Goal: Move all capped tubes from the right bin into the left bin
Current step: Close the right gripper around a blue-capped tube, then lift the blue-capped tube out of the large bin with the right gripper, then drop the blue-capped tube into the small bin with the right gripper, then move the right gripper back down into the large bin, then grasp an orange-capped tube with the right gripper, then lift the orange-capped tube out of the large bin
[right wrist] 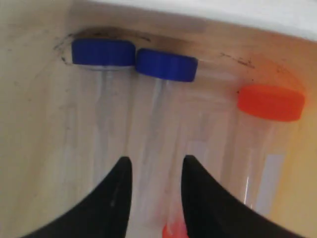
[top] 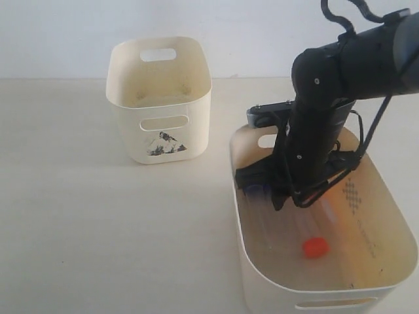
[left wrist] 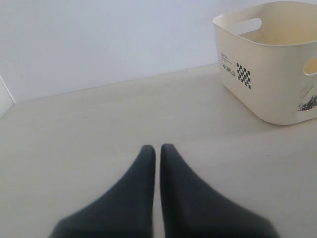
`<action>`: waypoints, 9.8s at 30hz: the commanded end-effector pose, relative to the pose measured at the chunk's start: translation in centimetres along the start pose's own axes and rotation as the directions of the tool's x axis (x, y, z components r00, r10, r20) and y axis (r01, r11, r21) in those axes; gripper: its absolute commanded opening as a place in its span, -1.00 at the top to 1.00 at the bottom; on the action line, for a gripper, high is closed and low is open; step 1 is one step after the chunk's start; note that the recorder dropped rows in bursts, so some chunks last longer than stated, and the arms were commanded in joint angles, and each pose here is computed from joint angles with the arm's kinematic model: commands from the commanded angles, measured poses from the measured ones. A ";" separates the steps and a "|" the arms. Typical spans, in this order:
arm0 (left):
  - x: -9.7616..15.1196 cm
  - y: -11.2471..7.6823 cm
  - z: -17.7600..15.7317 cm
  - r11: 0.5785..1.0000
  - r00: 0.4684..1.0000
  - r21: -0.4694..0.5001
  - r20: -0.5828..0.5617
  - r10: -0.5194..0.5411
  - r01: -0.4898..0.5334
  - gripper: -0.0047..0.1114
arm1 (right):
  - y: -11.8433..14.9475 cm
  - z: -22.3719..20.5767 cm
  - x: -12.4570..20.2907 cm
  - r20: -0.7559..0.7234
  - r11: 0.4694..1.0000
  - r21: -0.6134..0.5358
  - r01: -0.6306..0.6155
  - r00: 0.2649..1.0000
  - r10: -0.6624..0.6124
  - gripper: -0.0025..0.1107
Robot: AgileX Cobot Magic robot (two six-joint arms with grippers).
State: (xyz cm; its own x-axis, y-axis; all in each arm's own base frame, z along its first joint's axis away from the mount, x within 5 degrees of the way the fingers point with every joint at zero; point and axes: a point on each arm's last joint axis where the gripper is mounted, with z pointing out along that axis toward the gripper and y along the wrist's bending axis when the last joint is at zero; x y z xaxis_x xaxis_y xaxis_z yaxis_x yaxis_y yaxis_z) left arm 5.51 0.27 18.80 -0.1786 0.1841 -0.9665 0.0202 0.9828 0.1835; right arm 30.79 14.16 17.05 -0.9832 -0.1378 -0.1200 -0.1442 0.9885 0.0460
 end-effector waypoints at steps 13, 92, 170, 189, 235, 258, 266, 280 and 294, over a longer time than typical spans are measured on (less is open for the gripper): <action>-0.2 0.0 0.0 1.000 1.000 0.002 0.012 -0.017 0.017 0.84 | -0.1 -1.5 0.6 -0.006 1.000 0.000 -0.004 1.000 0.004 0.39; -0.2 0.0 0.0 1.000 1.000 0.002 0.012 -0.017 0.017 0.84 | -1.4 -16.4 6.8 0.464 0.981 -0.133 0.140 0.884 -0.063 0.96; -0.2 0.0 0.0 1.000 1.000 0.002 0.012 -0.017 0.017 0.84 | -1.6 -15.4 6.8 0.252 0.996 0.092 -0.018 0.968 -0.006 0.94; -0.2 0.0 0.0 1.000 1.000 0.002 0.012 -0.017 0.017 0.84 | 0.3 -5.0 4.4 0.018 0.996 0.078 -0.039 0.999 0.038 0.93; -0.2 0.0 0.0 1.000 1.000 0.002 0.012 -0.017 0.017 0.84 | 0.8 -0.7 1.6 -0.058 0.981 0.153 0.116 0.992 -0.109 -0.05; -0.2 0.0 0.0 1.000 1.000 0.002 0.012 -0.017 0.017 0.84 | 1.4 5.9 2.1 -0.204 0.989 0.134 0.055 0.979 -0.027 -0.02; -0.2 0.0 0.0 1.000 1.000 0.002 0.012 -0.017 0.017 0.84 | 1.0 6.7 2.9 -0.302 0.982 0.165 0.090 0.953 -0.036 0.95; -0.2 0.0 0.0 1.000 1.000 0.002 0.012 -0.017 0.017 0.84 | 0.7 -1.0 3.5 -0.233 0.980 0.132 0.146 0.966 -0.112 0.96; -0.2 0.0 0.0 1.000 1.000 0.002 0.012 -0.017 0.017 0.84 | -1.1 -20.1 8.4 0.463 0.971 0.017 0.237 0.859 -0.218 0.96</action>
State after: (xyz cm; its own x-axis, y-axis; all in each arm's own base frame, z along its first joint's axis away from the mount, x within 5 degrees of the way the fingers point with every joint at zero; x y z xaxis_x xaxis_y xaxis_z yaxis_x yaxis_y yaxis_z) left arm 5.51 0.27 18.80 -0.1786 0.1841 -0.9665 0.0202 0.9828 0.1835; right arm 21.81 11.50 33.18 -0.8473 -0.2768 -0.4532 -0.3206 0.9470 0.0211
